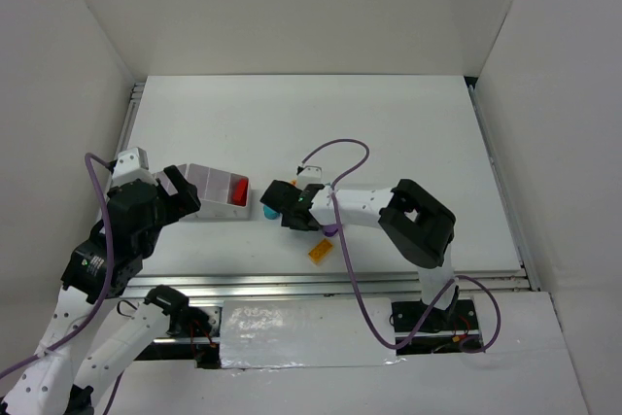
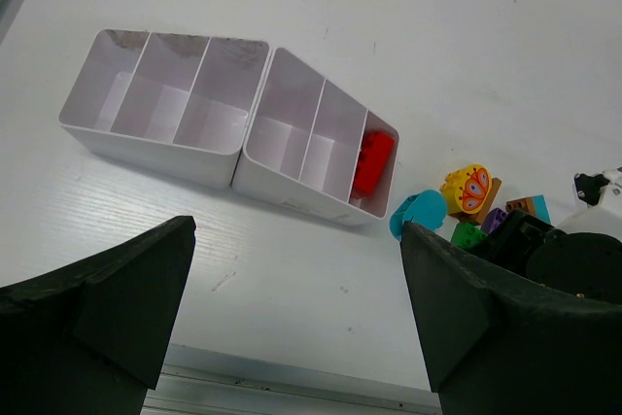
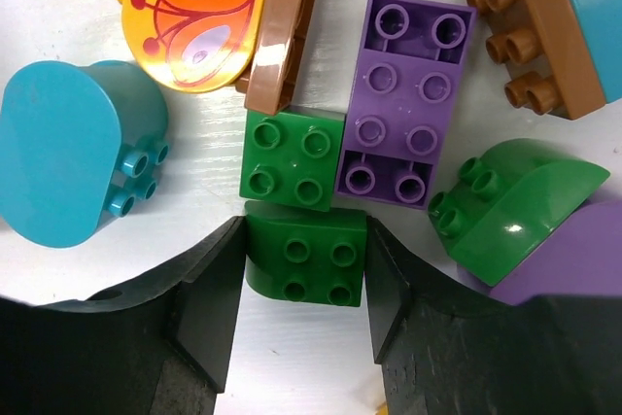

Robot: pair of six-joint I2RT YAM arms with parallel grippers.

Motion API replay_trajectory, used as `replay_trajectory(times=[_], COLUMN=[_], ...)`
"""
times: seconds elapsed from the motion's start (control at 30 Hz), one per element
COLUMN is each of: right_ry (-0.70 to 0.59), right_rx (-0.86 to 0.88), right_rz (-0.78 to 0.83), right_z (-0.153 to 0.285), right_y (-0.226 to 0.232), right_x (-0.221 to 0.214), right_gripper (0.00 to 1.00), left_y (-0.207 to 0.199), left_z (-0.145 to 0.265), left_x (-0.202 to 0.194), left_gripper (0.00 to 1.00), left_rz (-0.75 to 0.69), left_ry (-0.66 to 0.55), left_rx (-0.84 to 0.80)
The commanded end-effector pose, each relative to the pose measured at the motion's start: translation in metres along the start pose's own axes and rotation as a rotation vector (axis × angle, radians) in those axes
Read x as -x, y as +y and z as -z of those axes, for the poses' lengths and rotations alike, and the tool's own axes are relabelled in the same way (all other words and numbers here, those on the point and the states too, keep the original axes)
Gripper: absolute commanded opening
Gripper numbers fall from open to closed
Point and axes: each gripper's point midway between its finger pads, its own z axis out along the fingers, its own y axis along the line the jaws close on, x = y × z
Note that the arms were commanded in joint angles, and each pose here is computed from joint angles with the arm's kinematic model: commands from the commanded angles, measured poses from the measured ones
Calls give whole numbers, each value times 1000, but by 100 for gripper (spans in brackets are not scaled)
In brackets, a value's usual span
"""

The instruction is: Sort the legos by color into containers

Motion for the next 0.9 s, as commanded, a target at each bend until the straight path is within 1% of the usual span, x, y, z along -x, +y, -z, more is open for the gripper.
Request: replay_trajectory(times=[0.0,0.03,0.13,0.3,0.5,0.63,0.67,0.7,0.8,0.83,0.87], right_ry=[-1,1,-4,-43,-83,-144,-171,-192,-277,-329,-336], right_rx=[44,50,78,150,197,314,341,369,498,543,611], right_rz=[15,15,30,66,81,123,170,182,291,359,409], right_z=[9,11,21,46,60,75,82,88,112,119,128], right_y=[10,12,17,29,33,55,59,65,91,101,114], right_x=[-2,-2,-1,10,24,40,47,54,76,84,84], right_gripper=[30,28,27,28,28,27,27,27,27,28,28], left_y=[-5,-5,-5,-5,-4,-2,-1,0,3,4,5], left_z=[0,0,0,1,1,3,4,4,7,8,9], left_x=[10,11,10,11,12,14,15,15,18,18,19], left_gripper=[100,100,100,99,99,99,100,99,99,99,100], left_rz=[9,9,10,13,17,22,26,28,43,45,51], left_ry=[-38,-41,-39,-44,-47,-57,-61,-64,-81,-85,-92], left_rx=[-22,-22,-20,-23,-17,-12,-9,-7,-2,6,7])
